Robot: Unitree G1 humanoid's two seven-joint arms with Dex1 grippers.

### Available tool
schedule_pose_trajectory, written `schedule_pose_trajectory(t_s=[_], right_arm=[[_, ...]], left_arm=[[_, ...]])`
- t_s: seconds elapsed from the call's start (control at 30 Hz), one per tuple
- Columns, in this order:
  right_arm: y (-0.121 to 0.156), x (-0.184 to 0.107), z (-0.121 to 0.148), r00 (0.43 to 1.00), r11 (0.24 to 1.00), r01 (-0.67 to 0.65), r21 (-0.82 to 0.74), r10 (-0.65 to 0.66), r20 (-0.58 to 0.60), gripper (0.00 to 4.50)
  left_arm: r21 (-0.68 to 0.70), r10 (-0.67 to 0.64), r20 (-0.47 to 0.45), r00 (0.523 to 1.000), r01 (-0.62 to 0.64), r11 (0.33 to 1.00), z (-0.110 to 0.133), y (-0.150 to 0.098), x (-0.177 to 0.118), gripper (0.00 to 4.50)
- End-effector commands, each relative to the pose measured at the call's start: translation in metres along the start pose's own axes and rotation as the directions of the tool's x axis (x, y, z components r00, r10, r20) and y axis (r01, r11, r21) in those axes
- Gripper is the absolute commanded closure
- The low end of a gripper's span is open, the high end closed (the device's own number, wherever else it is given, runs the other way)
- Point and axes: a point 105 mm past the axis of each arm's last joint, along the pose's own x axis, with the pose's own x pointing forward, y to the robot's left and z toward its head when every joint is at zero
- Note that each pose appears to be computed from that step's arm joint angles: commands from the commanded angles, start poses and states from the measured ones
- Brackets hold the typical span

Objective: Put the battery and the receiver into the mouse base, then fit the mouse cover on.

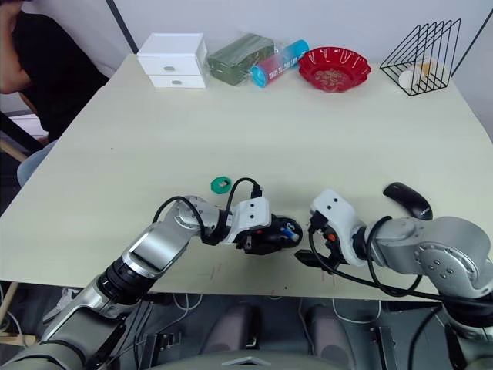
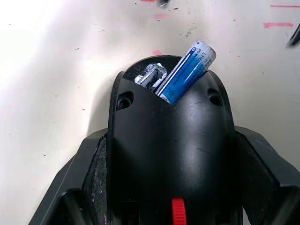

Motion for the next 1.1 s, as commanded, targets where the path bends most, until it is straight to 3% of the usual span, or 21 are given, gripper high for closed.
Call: schedule_pose_trajectory(t_s=[0.03, 0.13, 0.17, 0.2, 0.23, 0.33, 0.37, 0.4, 0.47, 0.6, 0.73, 1.1], right_arm=[[0.004, -0.009, 0.016, 0.986, 0.998, -0.025, -0.058, 0.035, 0.163, 0.1], [-0.002, -0.01, 0.012, 0.98, 0.998, 0.002, -0.069, 0.012, 0.199, 0.84], [-0.003, -0.01, 0.011, 0.979, 0.997, 0.005, -0.074, 0.01, 0.203, 1.39], [-0.002, -0.011, 0.016, 0.963, 0.997, -0.015, -0.078, 0.036, 0.266, 1.39], [-0.005, -0.012, 0.018, 0.947, 0.997, -0.004, -0.073, 0.028, 0.321, 2.13], [0.0, -0.014, 0.023, 0.883, 0.992, -0.039, -0.12, 0.091, 0.46, 3.28], [0.005, -0.016, 0.024, 0.857, 0.98, -0.048, -0.192, 0.139, 0.496, 3.94], [0.009, -0.017, 0.024, 0.839, 0.968, -0.049, -0.248, 0.174, 0.515, 4.3], [0.013, -0.018, 0.023, 0.816, 0.948, -0.064, -0.313, 0.23, 0.53, 4.42], [-0.002, -0.009, 0.016, 0.791, 0.973, -0.039, -0.229, 0.17, 0.587, 4.42], [0.001, 0.002, 0.013, 0.772, 0.967, -0.047, -0.251, 0.195, 0.605, 4.42], [-0.003, 0.028, -0.003, 0.78, 0.96, -0.06, -0.274, 0.216, 0.588, 4.42]], left_arm=[[-0.058, -0.05, -0.085, 0.995, 0.045, 0.997, -0.025, -0.012, 0.012, 1.54], [-0.056, -0.049, -0.086, 0.995, 0.044, 0.997, -0.025, -0.011, 0.012, 1.54], [-0.056, -0.049, -0.086, 0.995, 0.044, 0.997, -0.025, -0.011, 0.012, 1.54], [-0.055, -0.049, -0.086, 0.995, 0.044, 0.998, -0.026, -0.011, 0.012, 1.54], [-0.053, -0.05, -0.088, 0.995, 0.045, 0.998, -0.026, -0.011, 0.012, 1.54], [-0.05, -0.051, -0.088, 0.995, 0.046, 0.998, -0.025, -0.01, 0.012, 1.54], [-0.05, -0.05, -0.088, 0.995, 0.046, 0.998, -0.025, -0.01, 0.012, 1.54], [-0.049, -0.05, -0.088, 0.995, 0.046, 0.998, -0.025, -0.01, 0.012, 1.54], [-0.049, -0.05, -0.089, 0.995, 0.045, 0.998, -0.025, -0.01, 0.012, 1.54], [-0.044, -0.053, -0.09, 0.995, 0.049, 0.998, -0.025, -0.01, 0.011, 1.54], [-0.042, -0.055, -0.09, 0.994, 0.052, 0.998, -0.025, -0.01, 0.011, 1.54], [-0.042, -0.059, -0.089, 0.994, 0.056, 0.998, -0.024, -0.01, 0.012, 1.54]])
